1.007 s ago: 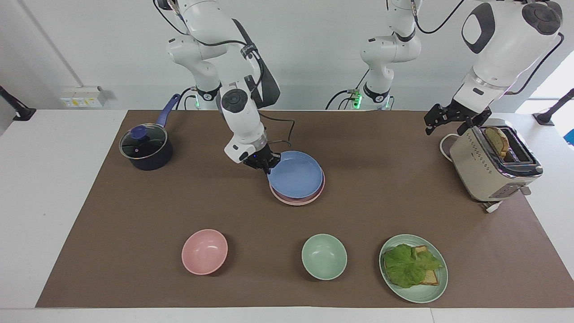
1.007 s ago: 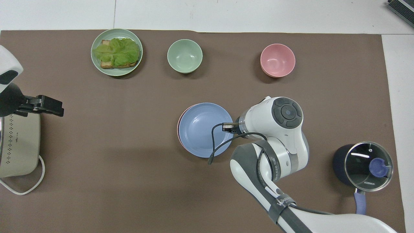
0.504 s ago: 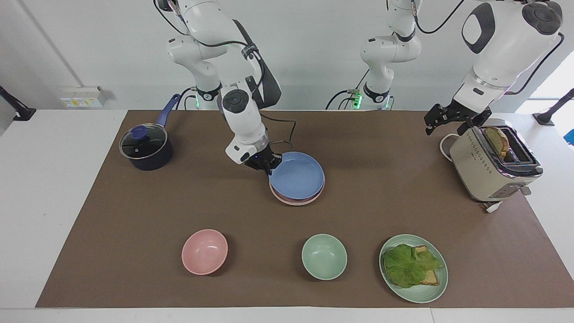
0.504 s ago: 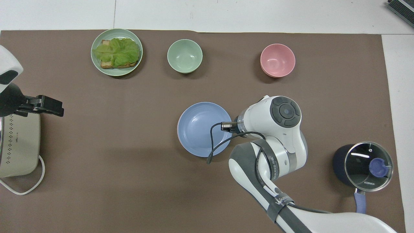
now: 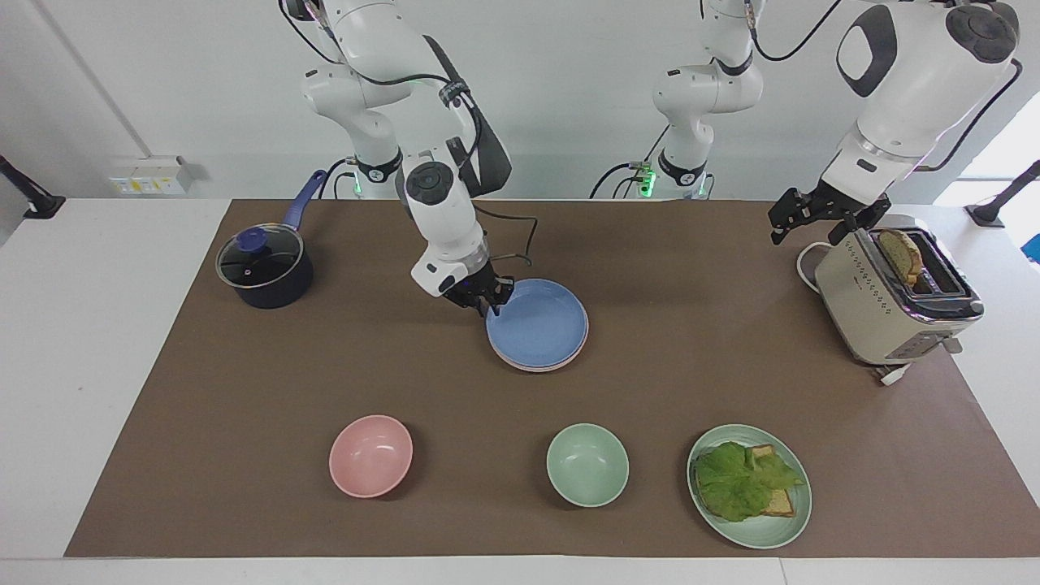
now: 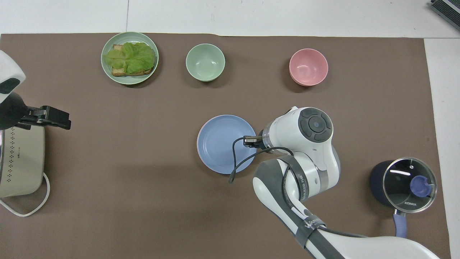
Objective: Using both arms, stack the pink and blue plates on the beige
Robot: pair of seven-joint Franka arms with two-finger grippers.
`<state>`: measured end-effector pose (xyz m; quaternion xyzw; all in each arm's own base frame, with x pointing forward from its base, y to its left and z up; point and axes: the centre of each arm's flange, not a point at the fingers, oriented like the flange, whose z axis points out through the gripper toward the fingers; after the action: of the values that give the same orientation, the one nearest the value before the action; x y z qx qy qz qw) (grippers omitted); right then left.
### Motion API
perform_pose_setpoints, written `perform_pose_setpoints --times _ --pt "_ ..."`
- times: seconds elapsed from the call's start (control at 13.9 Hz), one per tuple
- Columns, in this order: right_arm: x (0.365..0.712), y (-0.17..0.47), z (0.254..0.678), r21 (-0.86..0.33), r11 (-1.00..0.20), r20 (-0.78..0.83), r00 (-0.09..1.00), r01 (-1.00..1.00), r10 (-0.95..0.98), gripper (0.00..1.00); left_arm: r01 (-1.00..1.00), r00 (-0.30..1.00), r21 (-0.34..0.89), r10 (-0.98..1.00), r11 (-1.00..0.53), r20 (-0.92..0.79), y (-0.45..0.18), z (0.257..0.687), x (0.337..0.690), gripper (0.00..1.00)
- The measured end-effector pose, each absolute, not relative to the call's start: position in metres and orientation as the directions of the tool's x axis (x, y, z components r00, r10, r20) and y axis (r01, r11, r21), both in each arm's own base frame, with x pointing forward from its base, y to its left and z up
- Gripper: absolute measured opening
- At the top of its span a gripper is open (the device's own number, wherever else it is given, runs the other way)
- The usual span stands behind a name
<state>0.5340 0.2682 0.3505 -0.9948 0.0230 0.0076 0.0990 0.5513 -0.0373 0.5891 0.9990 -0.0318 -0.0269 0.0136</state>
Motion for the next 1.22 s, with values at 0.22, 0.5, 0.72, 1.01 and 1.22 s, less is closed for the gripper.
perform_pose_setpoints --times 0.22,0.5,0.72,1.01,1.22 --pt "0.539 0.270 0.359 -0.206 -0.978 -0.002 0.999 -0.044 -0.044 0.75 -0.063 0.997 0.029 -0.064 -0.998 -0.053 -0.037 0.589 0.551 1.00" --pt "0.553 0.257 0.389 -0.226 -0.972 0.041 0.997 -0.061 -0.073 1.00 -0.063 0.997 0.029 -0.064 -0.998 -0.053 -0.037 0.589 0.551 1.00" --pt "0.561 0.206 0.425 -0.207 -0.971 0.040 0.991 -0.117 -0.128 1.00 -0.063 0.997 0.029 -0.064 -0.998 -0.053 -0.037 0.589 0.551 1.00" --pt "0.551 0.140 0.492 -0.106 -0.983 0.035 0.987 -0.150 -0.155 1.00 -0.063 0.997 0.029 -0.064 -0.998 -0.053 -0.037 0.589 0.551 1.00" --pt "0.536 0.095 0.562 -0.082 -0.975 0.006 0.978 -0.208 -0.210 1.00 -0.063 0.997 0.029 -0.064 -0.998 -0.053 -0.037 0.589 0.551 1.00"
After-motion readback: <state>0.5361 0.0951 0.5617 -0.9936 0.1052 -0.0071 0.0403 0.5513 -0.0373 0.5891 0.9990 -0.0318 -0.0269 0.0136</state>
